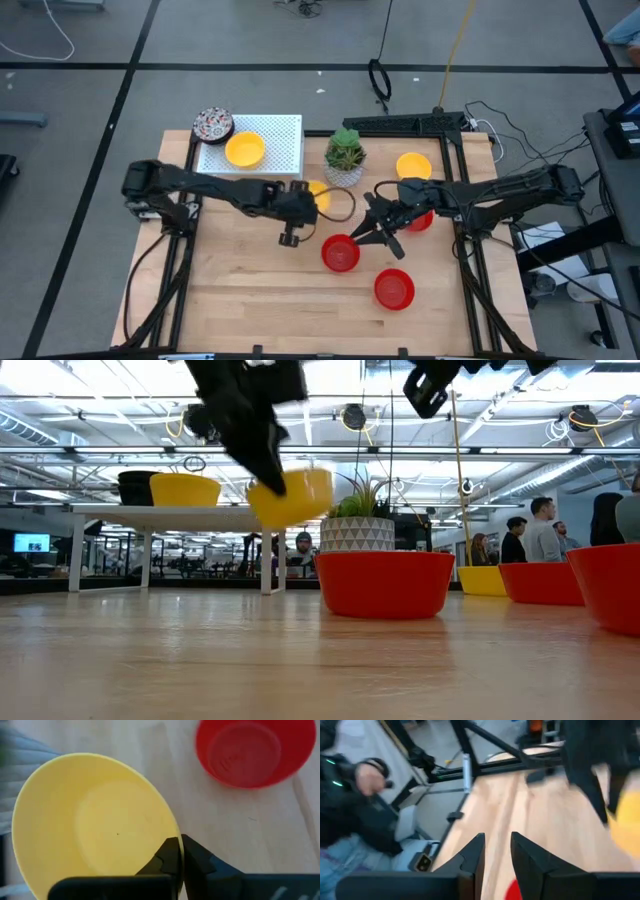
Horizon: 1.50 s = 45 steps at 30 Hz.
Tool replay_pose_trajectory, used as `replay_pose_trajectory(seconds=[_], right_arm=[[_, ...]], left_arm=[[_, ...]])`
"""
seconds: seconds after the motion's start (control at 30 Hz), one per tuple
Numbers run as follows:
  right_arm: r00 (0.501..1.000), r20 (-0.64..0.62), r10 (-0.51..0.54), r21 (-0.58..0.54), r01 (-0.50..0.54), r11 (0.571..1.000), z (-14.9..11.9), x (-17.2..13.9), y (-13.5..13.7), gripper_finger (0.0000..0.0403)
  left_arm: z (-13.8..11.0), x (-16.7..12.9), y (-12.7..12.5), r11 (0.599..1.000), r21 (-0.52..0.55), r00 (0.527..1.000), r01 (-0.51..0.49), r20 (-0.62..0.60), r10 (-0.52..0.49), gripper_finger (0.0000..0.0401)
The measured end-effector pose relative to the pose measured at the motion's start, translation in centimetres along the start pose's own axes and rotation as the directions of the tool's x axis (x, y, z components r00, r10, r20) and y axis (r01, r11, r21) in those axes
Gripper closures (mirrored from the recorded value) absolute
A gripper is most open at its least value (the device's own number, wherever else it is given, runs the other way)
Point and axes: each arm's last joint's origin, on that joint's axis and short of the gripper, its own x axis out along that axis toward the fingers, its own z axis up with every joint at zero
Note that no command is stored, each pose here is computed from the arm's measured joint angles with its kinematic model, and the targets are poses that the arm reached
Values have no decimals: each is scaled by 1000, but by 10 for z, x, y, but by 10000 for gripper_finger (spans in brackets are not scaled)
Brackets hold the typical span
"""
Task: Pick & Place Mini bowls
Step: Stack the yellow bowl on top of the yellow bowl on the shelf
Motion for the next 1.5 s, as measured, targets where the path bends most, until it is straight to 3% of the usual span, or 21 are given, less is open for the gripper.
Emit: replay_pose_trajectory(seconds=[0.17,0.37,0.5,0.6,0.8,0.93,1.13,1.5], right_arm=[[990,-31,-136,14,136,991,-3,-10,-1,316],[984,-54,-170,10,171,985,-5,-20,1,301],[978,-92,-186,14,188,982,-8,-21,0,291],[952,-131,-277,17,281,959,-13,-23,-6,287],[829,-230,-510,4,524,851,-24,-33,-23,288],[743,-254,-619,5,641,767,-26,-42,-36,289],[683,-281,-674,36,709,704,-26,-53,-53,289],[593,-344,-728,75,790,608,-29,-72,-75,289]], left_arm=[[-6,-53,11,991,-41,989,-131,64,133,379],[-19,-105,25,959,-137,955,-247,131,265,394],[-37,-128,37,914,-227,929,-335,80,360,385],[-53,-140,46,872,-263,905,-413,-9,426,379],[-79,-145,67,787,-405,885,-465,-176,431,395],[-90,-139,78,735,-461,867,-497,-283,409,383],[-95,-125,90,744,-495,890,-448,-328,318,394],[-97,-113,98,750,-494,888,-441,-363,282,389]])
